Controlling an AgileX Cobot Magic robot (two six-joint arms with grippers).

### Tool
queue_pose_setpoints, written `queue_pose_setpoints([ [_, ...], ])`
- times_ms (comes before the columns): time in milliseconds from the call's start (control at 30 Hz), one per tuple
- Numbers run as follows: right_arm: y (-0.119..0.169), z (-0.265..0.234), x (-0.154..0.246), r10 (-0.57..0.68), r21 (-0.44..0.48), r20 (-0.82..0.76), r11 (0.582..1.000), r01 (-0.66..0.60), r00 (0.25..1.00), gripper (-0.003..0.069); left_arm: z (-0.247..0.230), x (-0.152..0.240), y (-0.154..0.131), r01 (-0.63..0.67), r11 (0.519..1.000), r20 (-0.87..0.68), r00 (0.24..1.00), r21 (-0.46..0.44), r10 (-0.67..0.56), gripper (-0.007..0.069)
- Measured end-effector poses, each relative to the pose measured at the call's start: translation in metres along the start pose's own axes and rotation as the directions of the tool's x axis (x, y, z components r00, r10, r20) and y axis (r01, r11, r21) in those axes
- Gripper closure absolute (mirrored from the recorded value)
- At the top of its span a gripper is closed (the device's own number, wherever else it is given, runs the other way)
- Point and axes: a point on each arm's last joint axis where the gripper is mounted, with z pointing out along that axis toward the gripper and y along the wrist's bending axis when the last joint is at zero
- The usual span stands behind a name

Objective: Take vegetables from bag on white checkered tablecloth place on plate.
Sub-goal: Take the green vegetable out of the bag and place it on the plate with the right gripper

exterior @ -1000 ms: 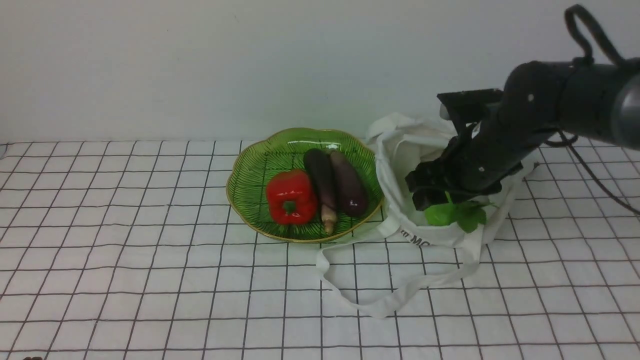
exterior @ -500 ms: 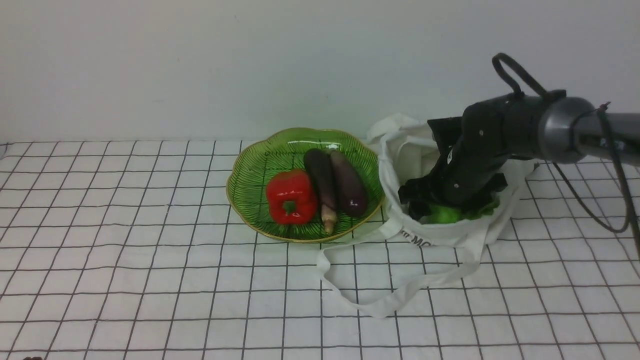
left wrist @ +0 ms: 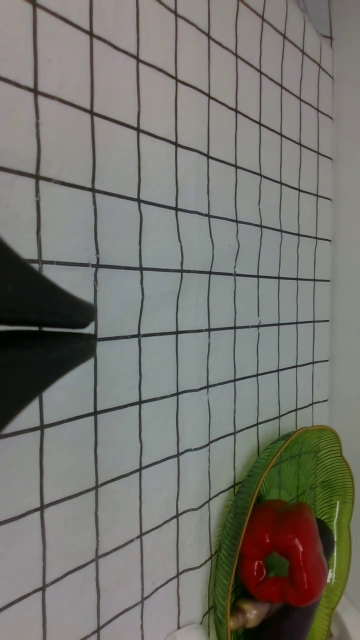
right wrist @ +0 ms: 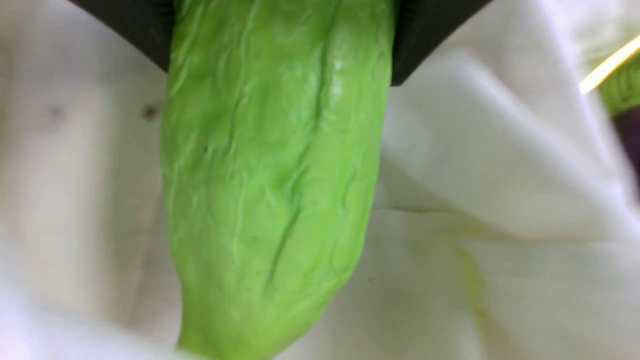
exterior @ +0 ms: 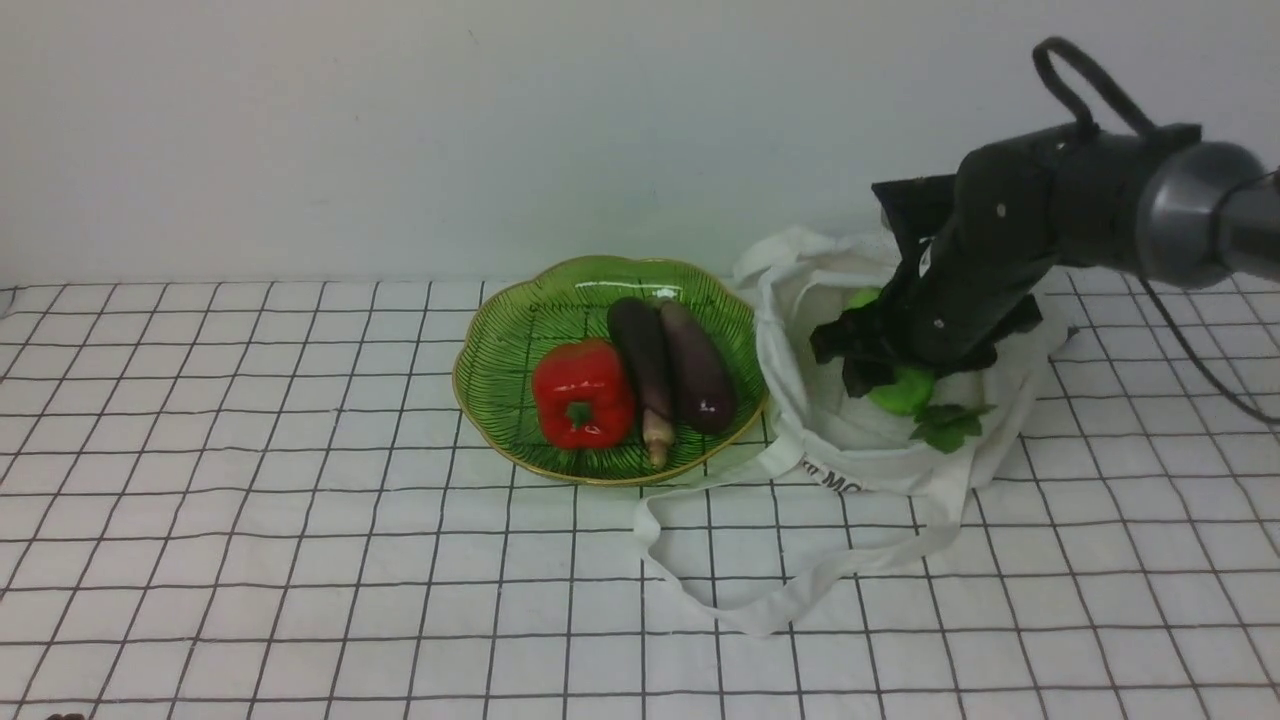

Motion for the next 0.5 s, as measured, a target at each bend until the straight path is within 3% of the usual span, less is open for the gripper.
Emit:
queue_pose_setpoints([
  [133,0.000,-0.042,0.002,0.000,-0.006,-0.028,1.000,-0.001,1.000,0.0267,0.000,0.000,0.000,0.000,1.000,0.000,1.000,0.000,0.000,0.0633],
  [267,0.009,-0.073,0.008,0.028,-0.075,-0.061,0.997,-0.032,0.998,0.0267,0.000,0.000,0.000,0.000,1.000,0.000,1.000,0.000,0.000,0.0633],
  [433,0.055,-0.080,0.003,-0.081,-0.240,0.067,0.966,0.095,0.994,0.0267,0.000,0.000,0.000,0.000,1.000,0.000,1.000,0.000,0.000,0.0633],
  [500,0.071,-0.075,0.001,-0.135,-0.264,0.123,0.950,0.164,0.983,0.0267,0.000,0.000,0.000,0.000,1.000,0.000,1.000,0.000,0.000,0.0633],
])
